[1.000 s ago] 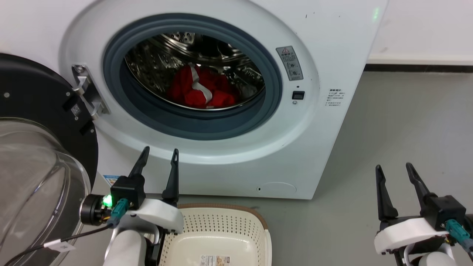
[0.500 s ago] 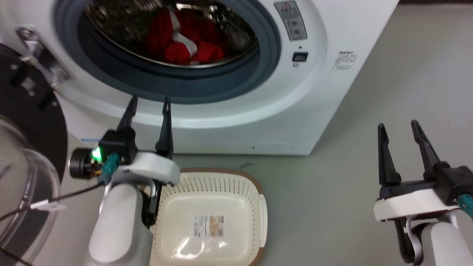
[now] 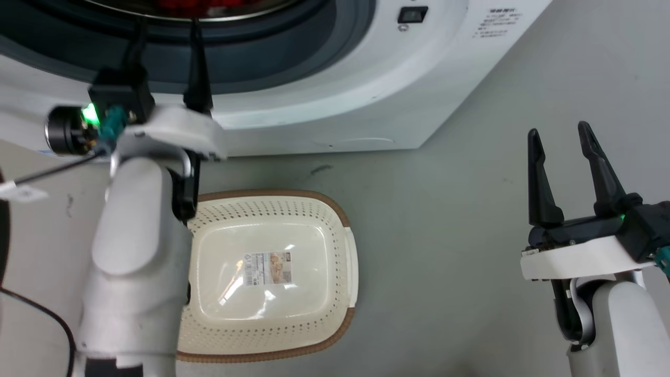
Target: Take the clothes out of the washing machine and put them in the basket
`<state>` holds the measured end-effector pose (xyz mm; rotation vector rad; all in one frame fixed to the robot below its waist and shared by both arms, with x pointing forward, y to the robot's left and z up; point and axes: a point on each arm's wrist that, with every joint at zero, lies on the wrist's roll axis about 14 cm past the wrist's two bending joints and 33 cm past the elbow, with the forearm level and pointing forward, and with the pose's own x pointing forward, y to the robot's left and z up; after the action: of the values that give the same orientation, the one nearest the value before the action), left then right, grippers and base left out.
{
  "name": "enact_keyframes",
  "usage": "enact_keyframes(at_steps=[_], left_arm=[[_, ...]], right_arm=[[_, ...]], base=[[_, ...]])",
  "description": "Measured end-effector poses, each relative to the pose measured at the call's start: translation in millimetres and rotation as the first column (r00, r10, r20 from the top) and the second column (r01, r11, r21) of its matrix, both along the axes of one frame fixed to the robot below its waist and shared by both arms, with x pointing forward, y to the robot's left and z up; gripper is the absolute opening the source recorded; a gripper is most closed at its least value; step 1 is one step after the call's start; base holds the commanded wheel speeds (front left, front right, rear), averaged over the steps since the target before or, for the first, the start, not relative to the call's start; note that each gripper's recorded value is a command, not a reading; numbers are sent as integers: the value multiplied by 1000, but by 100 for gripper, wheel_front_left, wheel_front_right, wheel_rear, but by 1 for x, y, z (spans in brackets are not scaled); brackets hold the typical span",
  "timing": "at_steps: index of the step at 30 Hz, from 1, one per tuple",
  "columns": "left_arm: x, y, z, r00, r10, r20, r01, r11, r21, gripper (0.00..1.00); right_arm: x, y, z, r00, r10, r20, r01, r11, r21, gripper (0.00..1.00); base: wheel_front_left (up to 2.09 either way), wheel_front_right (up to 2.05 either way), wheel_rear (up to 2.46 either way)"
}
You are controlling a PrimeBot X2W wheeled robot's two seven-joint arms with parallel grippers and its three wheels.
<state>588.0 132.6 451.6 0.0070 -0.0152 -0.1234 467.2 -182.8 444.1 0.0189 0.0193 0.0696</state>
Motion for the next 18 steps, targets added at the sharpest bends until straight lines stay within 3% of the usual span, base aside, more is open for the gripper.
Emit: enact_keyframes(at_steps=[7,18], left_arm=[[50,0,-10,1000,-5,-14,6,1000,24,100],[118,-5,-28,988,-30,-153,40,997,61,100]], right_arm=[[3,-5,-15,999,-13,-33,13,1000,16,100],[7,-11,-35,997,-26,-79,29,999,42,100]], base=[[0,0,0],[0,0,0]])
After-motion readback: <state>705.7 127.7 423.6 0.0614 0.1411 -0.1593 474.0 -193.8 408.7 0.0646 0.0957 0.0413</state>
